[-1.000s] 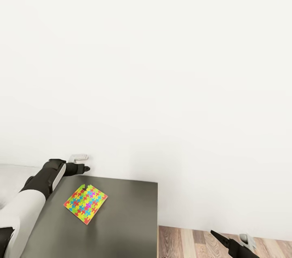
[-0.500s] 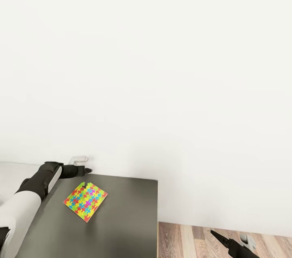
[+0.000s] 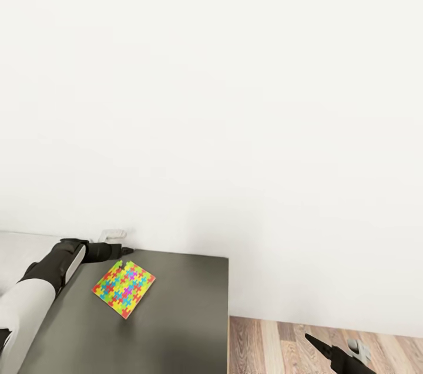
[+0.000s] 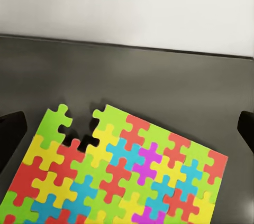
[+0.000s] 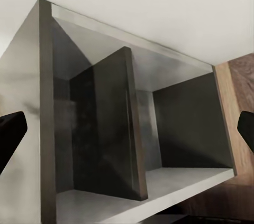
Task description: Put all the toys in the child's room - the three board games (two on the bed and one on the table), the two jigsaw puzzles on the table, and the tennis ball on the table - inside the toy box on the table in the child's room.
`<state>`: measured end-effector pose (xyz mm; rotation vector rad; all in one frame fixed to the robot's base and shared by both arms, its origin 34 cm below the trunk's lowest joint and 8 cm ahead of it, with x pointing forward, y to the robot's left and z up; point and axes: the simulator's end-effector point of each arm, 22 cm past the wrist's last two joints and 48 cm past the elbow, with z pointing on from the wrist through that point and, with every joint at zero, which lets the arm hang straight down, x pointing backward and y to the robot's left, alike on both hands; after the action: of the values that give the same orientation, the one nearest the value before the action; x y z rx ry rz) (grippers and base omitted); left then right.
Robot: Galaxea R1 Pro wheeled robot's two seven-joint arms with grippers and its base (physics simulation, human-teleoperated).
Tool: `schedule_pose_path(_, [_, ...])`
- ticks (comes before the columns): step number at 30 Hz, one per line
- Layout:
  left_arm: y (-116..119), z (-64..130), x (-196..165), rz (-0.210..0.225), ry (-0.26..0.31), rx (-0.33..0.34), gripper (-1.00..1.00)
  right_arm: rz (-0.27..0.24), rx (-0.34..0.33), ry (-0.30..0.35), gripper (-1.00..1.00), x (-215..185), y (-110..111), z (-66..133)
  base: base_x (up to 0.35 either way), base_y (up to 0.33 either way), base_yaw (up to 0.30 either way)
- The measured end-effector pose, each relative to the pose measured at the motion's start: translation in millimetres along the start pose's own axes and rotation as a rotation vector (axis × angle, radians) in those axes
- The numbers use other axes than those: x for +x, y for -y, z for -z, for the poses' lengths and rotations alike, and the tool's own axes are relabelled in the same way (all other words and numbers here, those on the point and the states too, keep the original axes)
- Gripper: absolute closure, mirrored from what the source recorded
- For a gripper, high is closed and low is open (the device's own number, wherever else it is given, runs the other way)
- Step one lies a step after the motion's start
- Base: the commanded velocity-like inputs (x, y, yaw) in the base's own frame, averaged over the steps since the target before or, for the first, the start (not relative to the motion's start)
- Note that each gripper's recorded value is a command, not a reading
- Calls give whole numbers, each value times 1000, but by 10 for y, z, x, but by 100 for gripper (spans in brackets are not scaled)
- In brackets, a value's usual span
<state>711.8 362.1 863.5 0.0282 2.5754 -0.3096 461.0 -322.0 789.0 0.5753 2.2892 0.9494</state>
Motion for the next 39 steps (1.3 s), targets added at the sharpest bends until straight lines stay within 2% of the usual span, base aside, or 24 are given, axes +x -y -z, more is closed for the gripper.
schedule_pose_path(17, [-22, -126, 102, -2, -17, -1, -100, -14, 16, -16, -100, 69, 84, -11, 0, 0, 0])
schedule_pose_path(23, [-101, -144, 136, 1, -23, -15, -100, -19, 22, -23, -100, 97, 113, -15, 0, 0, 0])
schedule_pose_path(26, [-190, -133, 153, 2, -26, -30, -100, -21, 25, -26, -100, 111, 127, -17, 0, 0, 0])
schedule_pose_path(34, [-685, 51, 171, 13, -26, -91, -100, -26, 33, -34, -100, 144, 169, -19, 0, 0, 0])
schedule_pose_path(39, [-819, 99, 196, 17, -31, -99, -100, -30, 38, -40, -100, 167, 193, -22, 0, 0, 0])
